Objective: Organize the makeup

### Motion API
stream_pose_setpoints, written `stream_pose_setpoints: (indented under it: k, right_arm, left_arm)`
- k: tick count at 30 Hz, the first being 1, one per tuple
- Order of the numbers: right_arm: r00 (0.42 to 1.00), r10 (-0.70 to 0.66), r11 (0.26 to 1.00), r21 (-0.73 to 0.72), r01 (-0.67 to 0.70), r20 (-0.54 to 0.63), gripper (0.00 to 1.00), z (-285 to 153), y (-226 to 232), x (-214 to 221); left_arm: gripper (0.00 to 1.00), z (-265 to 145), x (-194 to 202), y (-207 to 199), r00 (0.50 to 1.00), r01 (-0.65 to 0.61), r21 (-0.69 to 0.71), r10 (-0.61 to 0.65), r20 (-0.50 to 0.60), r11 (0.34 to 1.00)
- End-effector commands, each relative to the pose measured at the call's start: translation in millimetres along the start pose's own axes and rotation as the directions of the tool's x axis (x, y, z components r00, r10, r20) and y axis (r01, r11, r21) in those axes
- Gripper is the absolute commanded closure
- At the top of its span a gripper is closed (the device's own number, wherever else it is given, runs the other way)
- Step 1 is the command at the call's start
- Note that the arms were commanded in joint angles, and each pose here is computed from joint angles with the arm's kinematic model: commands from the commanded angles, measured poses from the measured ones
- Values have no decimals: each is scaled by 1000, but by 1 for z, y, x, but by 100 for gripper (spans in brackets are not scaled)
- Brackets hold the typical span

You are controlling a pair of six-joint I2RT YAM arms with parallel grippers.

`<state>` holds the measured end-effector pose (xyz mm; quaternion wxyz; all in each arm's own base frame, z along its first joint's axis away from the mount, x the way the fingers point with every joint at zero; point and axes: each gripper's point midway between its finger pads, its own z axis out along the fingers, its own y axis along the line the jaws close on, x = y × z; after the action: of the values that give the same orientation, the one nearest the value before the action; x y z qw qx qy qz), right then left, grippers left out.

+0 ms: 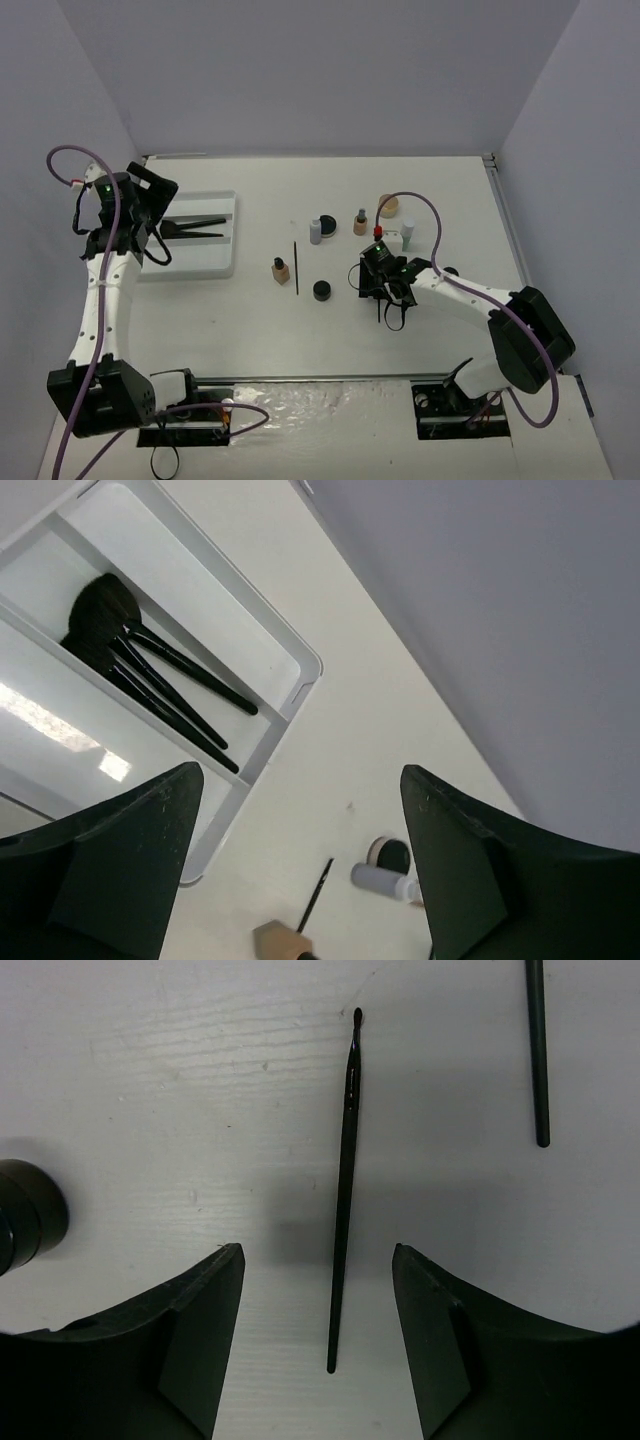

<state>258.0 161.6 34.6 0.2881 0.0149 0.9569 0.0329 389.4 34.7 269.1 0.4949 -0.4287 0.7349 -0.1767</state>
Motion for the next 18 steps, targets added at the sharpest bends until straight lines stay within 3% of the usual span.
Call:
stream_pose_setpoints:
  k: [1,4,8,12,18]
  right_arm:
    - [998,67,998,21,-67,4,46,14,1,1]
    - [997,79,995,58,-78,-12,51,21,-5,9]
    - [996,79,992,98,-75,-32,59,30,-13,20]
    - [995,80,989,129,-72,-57,69,35,-19,30]
    - [996,73,988,142,-67,-42,95,32,-26,31]
  left_arm:
    - [18,-50,7,-15,927,-367,82,372,-54,927]
    - [8,-74,22,-13,871,-472,113,482,-93,874]
    - [5,-92,32,-14,816,-550,156,568,-108,820]
    - [5,-105,42,-23,786,-580,206,608,-115,788]
    - [5,-113,60,-37,779,-560,281,611,-142,780]
